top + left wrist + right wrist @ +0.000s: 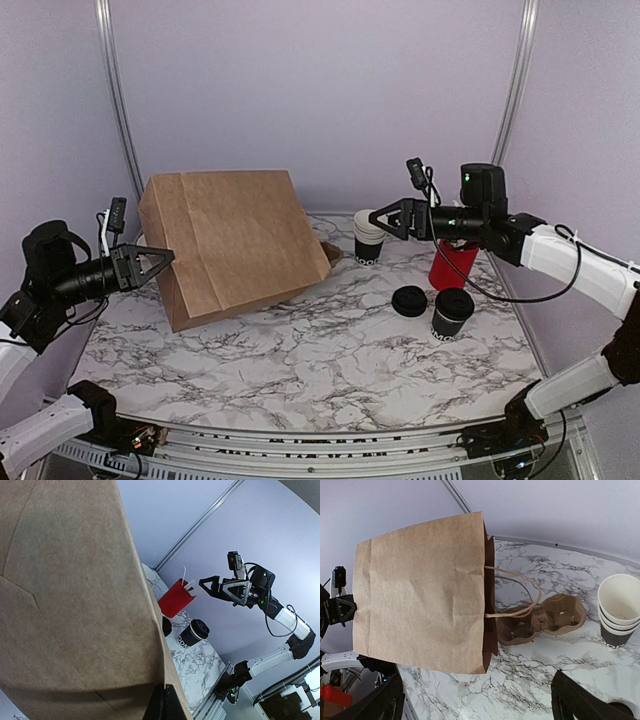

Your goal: Pack the takeout coffee

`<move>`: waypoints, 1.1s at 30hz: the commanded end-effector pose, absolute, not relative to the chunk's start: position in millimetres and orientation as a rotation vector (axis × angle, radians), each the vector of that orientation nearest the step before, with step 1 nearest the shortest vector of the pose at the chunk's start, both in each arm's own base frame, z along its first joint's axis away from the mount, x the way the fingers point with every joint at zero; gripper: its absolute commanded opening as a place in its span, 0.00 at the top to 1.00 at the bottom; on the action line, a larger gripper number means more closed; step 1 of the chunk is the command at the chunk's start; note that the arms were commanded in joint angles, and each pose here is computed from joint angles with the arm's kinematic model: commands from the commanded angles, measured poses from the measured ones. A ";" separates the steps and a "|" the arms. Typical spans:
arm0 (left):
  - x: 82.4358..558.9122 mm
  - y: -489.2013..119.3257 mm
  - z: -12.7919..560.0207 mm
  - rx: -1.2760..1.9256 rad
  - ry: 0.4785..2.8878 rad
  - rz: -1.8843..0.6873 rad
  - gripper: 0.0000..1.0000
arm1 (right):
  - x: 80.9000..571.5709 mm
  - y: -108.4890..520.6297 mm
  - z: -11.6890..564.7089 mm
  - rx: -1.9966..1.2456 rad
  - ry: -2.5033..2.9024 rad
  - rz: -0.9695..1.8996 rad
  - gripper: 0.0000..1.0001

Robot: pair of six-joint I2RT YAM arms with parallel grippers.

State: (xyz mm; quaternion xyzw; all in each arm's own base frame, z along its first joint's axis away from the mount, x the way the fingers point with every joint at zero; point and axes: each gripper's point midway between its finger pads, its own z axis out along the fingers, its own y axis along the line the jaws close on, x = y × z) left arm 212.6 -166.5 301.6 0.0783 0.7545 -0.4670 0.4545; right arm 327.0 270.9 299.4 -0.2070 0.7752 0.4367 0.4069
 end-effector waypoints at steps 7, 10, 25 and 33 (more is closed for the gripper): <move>201.7 -178.9 333.5 0.304 1.748 -1.261 1.00 | 312.8 309.5 262.4 -0.576 1.960 1.277 0.03; 200.9 -181.1 334.9 0.314 1.741 -1.280 1.00 | 307.4 324.3 258.8 -0.593 1.945 1.320 0.05; 209.5 -183.6 324.6 0.293 1.767 -1.282 1.00 | 300.8 362.2 281.1 -0.627 1.850 1.506 0.40; 229.8 -179.5 297.4 0.210 1.857 -1.215 0.83 | 292.1 357.3 347.5 -0.658 1.774 1.381 1.00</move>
